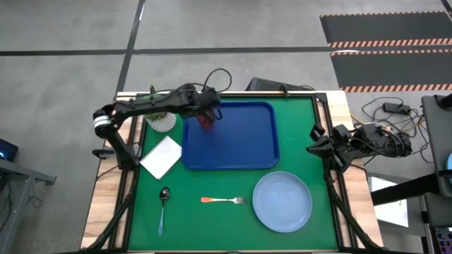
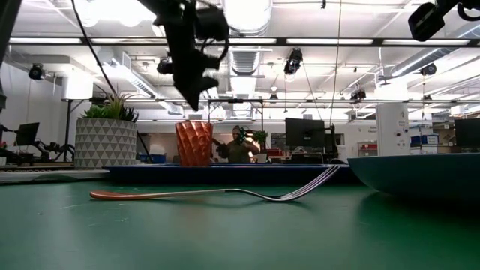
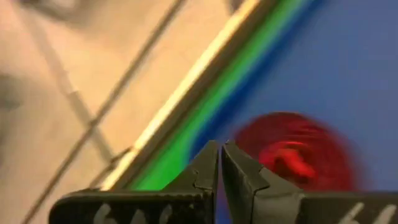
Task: Pick and place plate/cup/fork/spoon on tray
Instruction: Put the red cup on the top left of the blue tray
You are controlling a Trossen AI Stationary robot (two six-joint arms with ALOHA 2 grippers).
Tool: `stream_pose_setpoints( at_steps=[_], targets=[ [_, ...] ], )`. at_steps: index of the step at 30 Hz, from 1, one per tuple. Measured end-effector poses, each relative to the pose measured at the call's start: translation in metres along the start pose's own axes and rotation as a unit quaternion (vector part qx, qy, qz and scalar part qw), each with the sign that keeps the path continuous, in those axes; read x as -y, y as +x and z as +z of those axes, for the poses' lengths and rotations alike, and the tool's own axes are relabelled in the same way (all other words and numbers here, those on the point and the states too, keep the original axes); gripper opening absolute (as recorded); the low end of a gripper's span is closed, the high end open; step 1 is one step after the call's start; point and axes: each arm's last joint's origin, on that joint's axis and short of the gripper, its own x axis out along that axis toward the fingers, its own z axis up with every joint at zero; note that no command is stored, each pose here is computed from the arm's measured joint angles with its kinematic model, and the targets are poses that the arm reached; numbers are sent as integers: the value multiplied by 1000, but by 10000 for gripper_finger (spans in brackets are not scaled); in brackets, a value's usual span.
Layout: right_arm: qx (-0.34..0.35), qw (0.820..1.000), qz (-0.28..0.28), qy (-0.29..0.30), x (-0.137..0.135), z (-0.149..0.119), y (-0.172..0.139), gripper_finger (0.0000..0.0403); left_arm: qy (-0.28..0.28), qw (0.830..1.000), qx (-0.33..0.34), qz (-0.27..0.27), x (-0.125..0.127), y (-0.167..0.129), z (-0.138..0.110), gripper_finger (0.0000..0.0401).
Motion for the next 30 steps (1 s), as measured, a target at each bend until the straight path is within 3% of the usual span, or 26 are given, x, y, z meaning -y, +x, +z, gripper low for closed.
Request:
stream_pose_setpoints(
  at_steps=[6, 9, 14, 21, 30],
  targets=[
    [-1, 1000, -1, -4, 0, 0, 0, 9, 32, 984, 8, -177, 26, -27, -9, 3],
    [-8, 1000, -3, -3, 1, -2, 0, 9, 46, 980, 2, -193, 41, -26, -18, 3],
    [-15, 1000, -7, -2, 1, -3, 0, 9, 31, 988, 6, -152, 55, -3, -29, 3],
    [-18, 1000, -11, -2, 2, -4, 0, 9, -24, 1000, 18, 6, 46, 15, -39, 3],
    [-18, 1000, -11, -2, 2, -4, 0, 9, -30, 999, -5, 29, 35, 22, -43, 3]
  ],
)
